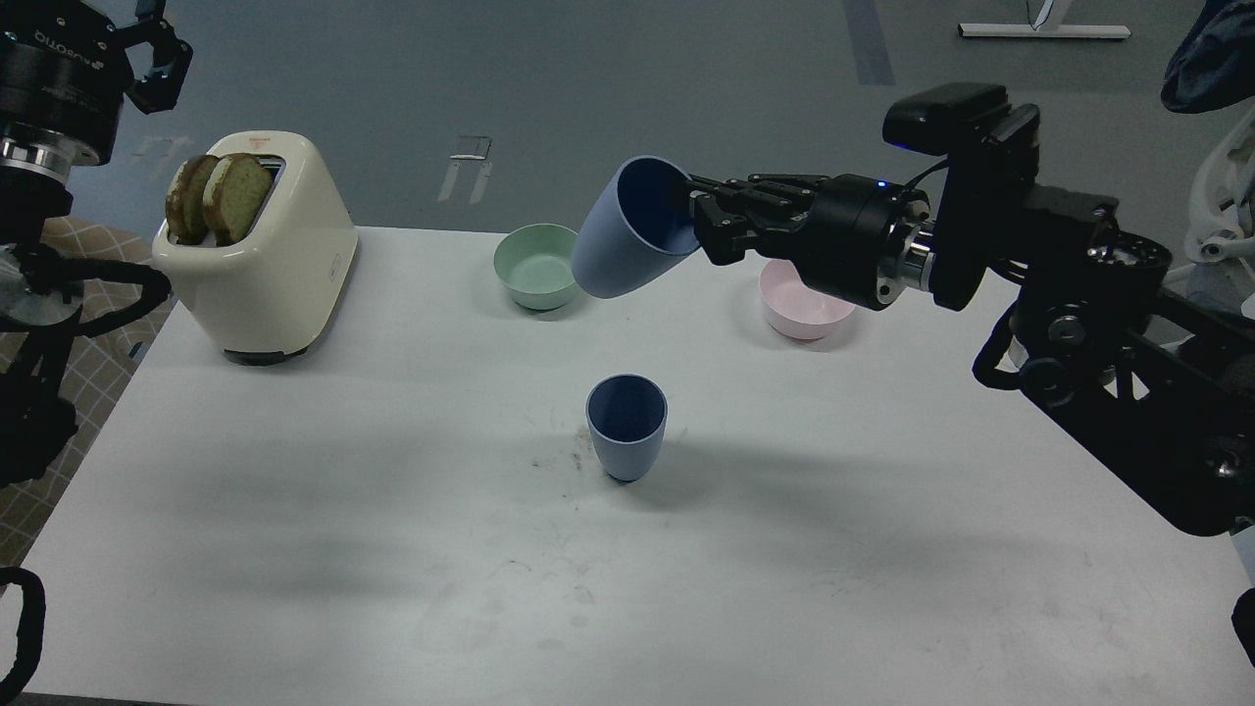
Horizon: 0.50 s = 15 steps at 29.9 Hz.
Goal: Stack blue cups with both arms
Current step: 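Lift the blue cup with the right hand and carry it above the centered cup, then lower the held cup into the centered blue cup and open the right hand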
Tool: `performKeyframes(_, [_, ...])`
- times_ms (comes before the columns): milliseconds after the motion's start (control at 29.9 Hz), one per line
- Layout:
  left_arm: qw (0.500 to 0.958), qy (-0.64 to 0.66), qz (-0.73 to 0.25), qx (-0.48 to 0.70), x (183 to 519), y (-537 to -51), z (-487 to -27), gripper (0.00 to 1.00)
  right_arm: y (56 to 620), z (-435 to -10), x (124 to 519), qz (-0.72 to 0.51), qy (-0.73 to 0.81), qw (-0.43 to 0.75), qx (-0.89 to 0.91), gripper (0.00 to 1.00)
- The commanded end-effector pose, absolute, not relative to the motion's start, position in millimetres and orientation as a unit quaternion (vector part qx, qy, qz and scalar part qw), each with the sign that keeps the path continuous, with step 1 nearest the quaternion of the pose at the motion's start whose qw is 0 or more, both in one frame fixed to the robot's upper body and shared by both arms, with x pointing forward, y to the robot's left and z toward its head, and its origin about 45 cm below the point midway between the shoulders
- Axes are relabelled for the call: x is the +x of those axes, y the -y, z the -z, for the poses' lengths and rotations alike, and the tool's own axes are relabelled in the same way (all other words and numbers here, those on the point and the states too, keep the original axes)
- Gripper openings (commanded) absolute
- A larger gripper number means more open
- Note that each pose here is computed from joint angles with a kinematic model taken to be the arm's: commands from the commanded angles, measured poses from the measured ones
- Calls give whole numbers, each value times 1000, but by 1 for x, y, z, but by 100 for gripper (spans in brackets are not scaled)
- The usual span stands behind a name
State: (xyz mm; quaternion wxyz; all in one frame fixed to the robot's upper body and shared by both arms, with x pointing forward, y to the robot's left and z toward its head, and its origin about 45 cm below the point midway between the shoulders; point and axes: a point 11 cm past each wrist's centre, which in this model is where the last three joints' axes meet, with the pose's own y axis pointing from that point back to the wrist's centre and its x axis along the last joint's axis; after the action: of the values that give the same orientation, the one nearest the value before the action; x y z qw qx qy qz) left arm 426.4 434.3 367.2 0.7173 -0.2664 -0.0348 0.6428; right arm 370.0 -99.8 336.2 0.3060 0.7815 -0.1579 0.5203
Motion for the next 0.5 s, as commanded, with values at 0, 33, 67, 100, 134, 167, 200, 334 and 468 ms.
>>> performKeyframes(0, [716,38,-640,-277,431,-426,-376,98,83,-314,358,-534,95,332,772,0])
performKeyframes(33, [716,39,-639,-279,432,-425,-378,97,78,-307,353,-539,72,339,767,0])
performKeyframes(67, [716,40,-639,-279,432,-425,-379,97,76,-304,351,-542,63,343,765,0])
performKeyframes(100, [716,41,-638,-279,432,-424,-380,97,75,-300,350,-546,51,350,760,0])
performKeyframes(134, [716,41,-638,-280,433,-424,-381,97,75,-298,349,-547,47,354,757,0])
performKeyframes(167, [716,42,-638,-280,433,-424,-381,98,74,-296,348,-547,42,355,757,0])
performKeyframes(200, [716,42,-638,-280,433,-424,-381,98,73,-292,347,-546,38,358,756,0])
performKeyframes(334, [716,43,-638,-279,432,-426,-382,98,75,-288,347,-543,40,367,754,0])
performKeyframes(468, [716,42,-638,-279,432,-425,-381,98,83,-283,352,-539,43,379,751,0])
